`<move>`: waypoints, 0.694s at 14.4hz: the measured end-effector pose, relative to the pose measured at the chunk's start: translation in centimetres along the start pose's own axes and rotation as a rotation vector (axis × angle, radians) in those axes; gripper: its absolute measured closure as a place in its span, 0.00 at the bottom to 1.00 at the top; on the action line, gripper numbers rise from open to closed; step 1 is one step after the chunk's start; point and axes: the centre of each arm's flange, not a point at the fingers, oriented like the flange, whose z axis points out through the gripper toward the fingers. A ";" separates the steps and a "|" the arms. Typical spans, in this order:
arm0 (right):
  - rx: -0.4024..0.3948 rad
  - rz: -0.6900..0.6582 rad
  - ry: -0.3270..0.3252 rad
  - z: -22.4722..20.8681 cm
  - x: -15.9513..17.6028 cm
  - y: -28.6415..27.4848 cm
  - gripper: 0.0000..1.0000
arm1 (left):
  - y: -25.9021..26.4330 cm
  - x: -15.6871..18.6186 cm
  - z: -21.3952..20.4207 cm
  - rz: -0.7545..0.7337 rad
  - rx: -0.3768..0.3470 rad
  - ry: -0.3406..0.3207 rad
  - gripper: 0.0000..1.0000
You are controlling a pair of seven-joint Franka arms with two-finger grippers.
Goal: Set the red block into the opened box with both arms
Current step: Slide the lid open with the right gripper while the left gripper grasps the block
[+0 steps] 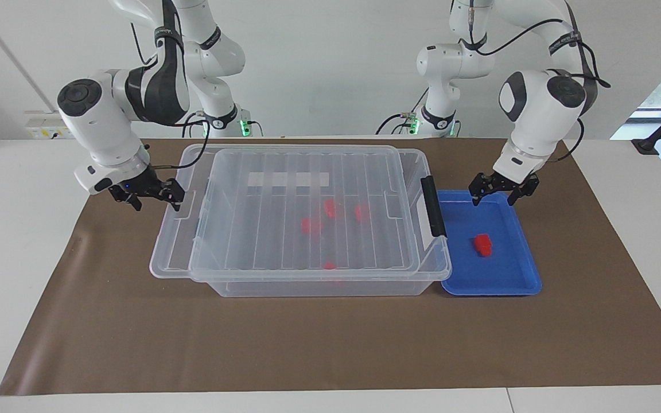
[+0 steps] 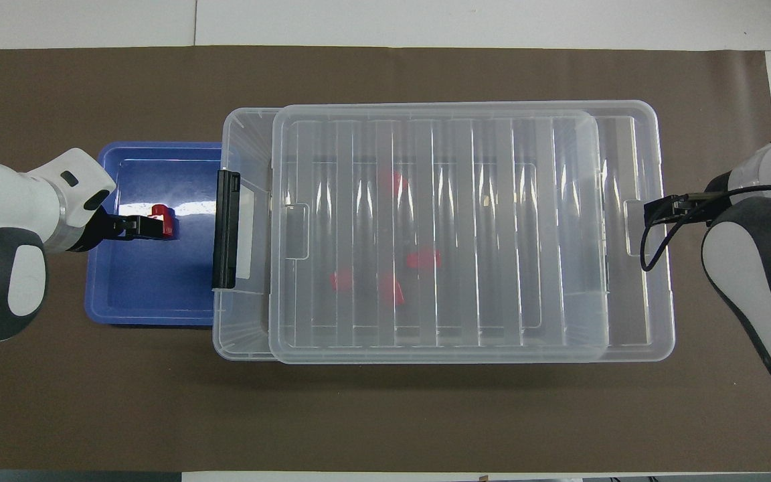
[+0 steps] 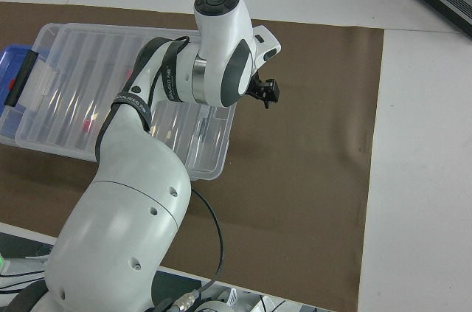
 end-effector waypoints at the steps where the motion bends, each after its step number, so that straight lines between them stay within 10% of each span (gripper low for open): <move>1: 0.000 -0.009 0.002 0.0 0.0 0.7 0.00 | 0.0 0.5 1.3 -0.001 -0.001 0.004 0.00; 10: -0.004 -0.056 0.022 -0.1 -0.3 4.6 0.00 | -1.5 2.1 8.9 -0.027 -0.002 0.031 0.00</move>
